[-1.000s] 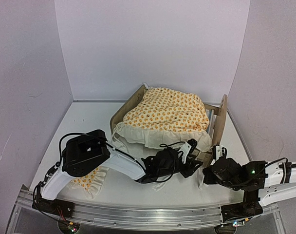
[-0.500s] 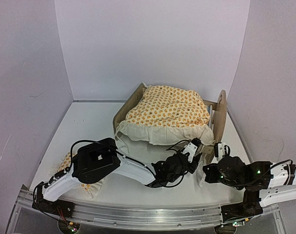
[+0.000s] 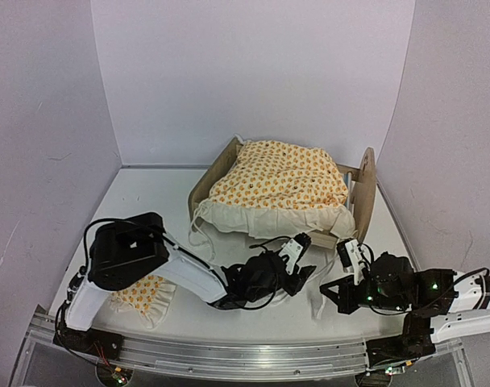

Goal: Set up the pet bed

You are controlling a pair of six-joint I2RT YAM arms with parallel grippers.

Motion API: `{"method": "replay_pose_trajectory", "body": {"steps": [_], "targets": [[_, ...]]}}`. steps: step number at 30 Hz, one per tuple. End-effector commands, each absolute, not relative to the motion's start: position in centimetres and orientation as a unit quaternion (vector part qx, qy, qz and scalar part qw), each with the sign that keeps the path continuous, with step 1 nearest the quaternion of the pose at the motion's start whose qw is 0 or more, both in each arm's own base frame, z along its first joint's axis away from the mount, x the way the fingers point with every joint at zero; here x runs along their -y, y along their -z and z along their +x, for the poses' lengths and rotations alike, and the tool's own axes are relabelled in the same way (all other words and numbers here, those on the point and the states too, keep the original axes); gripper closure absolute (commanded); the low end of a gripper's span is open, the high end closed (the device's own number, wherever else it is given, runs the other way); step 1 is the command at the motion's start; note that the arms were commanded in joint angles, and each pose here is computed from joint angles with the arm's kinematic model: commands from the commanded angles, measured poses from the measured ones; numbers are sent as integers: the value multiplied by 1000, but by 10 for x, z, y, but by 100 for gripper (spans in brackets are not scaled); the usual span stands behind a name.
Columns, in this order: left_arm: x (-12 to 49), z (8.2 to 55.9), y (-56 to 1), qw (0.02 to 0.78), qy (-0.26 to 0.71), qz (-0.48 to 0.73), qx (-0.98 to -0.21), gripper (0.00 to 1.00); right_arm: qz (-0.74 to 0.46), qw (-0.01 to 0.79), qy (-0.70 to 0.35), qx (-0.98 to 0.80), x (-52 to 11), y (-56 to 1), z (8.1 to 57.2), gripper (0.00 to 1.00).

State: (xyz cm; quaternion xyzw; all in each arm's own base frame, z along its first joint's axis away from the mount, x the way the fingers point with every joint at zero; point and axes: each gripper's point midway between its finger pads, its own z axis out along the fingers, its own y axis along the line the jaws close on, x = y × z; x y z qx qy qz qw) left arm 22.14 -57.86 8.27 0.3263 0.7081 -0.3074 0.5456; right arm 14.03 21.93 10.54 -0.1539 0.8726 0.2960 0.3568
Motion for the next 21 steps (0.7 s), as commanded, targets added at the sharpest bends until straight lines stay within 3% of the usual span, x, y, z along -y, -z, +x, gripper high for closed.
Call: {"method": "replay_pose_trajectory", "body": {"steps": [1,11,17,21], "targets": [[567,195,-166,499,455,297,-674,49,-246,343,-380,-823,-245,-131,113,100],[600,213,-149,330,600,245,-686,47,-56,321,-278,-904,-203,-103,143,100],[628,231,-135,281,639,151,-700,45,-41,321,-247,-913,-196,-98,148,100],[642,231,-125,311,629,149,-696,46,-54,332,-246,-909,-199,-104,150,100]]}}
